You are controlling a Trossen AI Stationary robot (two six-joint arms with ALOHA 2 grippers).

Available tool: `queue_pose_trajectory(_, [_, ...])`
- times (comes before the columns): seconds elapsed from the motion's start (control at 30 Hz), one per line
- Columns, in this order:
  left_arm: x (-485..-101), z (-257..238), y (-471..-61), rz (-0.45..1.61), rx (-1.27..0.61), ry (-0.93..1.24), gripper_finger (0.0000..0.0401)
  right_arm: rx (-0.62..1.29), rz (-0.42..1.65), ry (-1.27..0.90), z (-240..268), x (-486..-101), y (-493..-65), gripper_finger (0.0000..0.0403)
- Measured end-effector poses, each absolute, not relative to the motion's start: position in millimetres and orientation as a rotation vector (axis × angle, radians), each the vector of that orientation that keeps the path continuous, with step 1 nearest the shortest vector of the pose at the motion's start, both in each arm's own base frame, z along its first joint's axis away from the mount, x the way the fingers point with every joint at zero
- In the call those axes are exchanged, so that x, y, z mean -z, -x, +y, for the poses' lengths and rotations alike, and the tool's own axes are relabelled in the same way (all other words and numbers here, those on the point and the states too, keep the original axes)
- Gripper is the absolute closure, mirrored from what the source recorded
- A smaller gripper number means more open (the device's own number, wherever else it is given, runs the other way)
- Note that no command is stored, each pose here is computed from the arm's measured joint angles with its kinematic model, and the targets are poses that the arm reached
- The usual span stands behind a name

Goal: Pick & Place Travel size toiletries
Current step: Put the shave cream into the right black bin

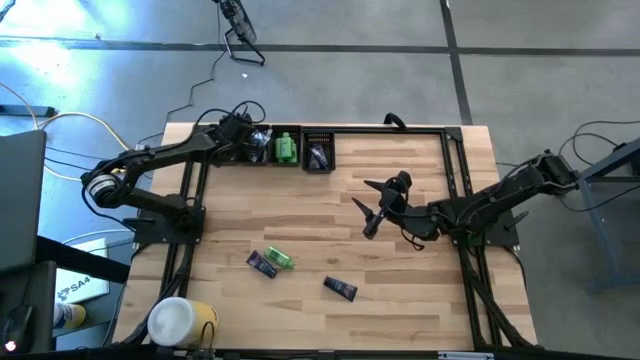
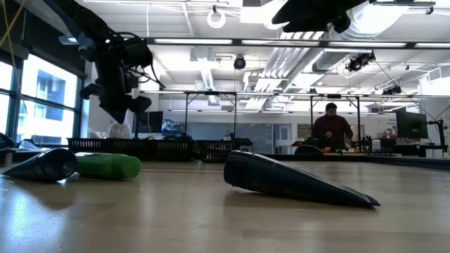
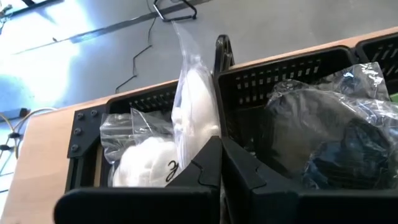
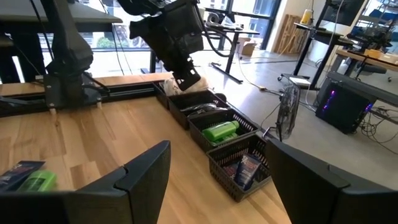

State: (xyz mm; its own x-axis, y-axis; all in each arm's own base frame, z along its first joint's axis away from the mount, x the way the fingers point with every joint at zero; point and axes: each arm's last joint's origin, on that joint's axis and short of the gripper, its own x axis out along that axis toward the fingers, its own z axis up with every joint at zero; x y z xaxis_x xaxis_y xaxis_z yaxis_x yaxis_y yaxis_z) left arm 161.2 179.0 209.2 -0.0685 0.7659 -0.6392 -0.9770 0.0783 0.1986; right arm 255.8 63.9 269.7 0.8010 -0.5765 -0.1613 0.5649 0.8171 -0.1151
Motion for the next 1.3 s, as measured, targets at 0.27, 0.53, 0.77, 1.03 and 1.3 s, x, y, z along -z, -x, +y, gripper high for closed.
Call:
queue_pose_trajectory(0.27, [-208.8, 178.6, -162.2, 0.71, -1.458, 0.409, 0.04, 0.602, 0.214, 0.049, 57.0, -267.3, -258.0, 0.0147])
queue_pose_trajectory(0.53, [-240.3, 175.7, -163.6, 0.71, -1.341, 0.47, 0.0401, 0.586, 0.225, 0.041, 53.5, -266.2, -259.2, 0.0147])
queue_pose_trajectory(0.77, [-310.3, 179.1, -169.0, 0.766, -1.268, 0.412, 0.0401, 0.584, 0.234, 0.05, 53.5, -265.5, -258.9, 0.0147])
queue_pose_trajectory(1.03, [-324.4, 209.1, -166.5, 0.938, -1.308, 0.47, 0.0401, 0.574, 0.27, 0.065, 53.6, -261.9, -257.9, 0.0147])
queue_pose_trajectory(1.3, [-294.3, 237.8, -200.7, 1.129, -1.221, 0.417, 0.0401, 0.556, 0.278, 0.066, 54.0, -261.2, -258.0, 0.0147])
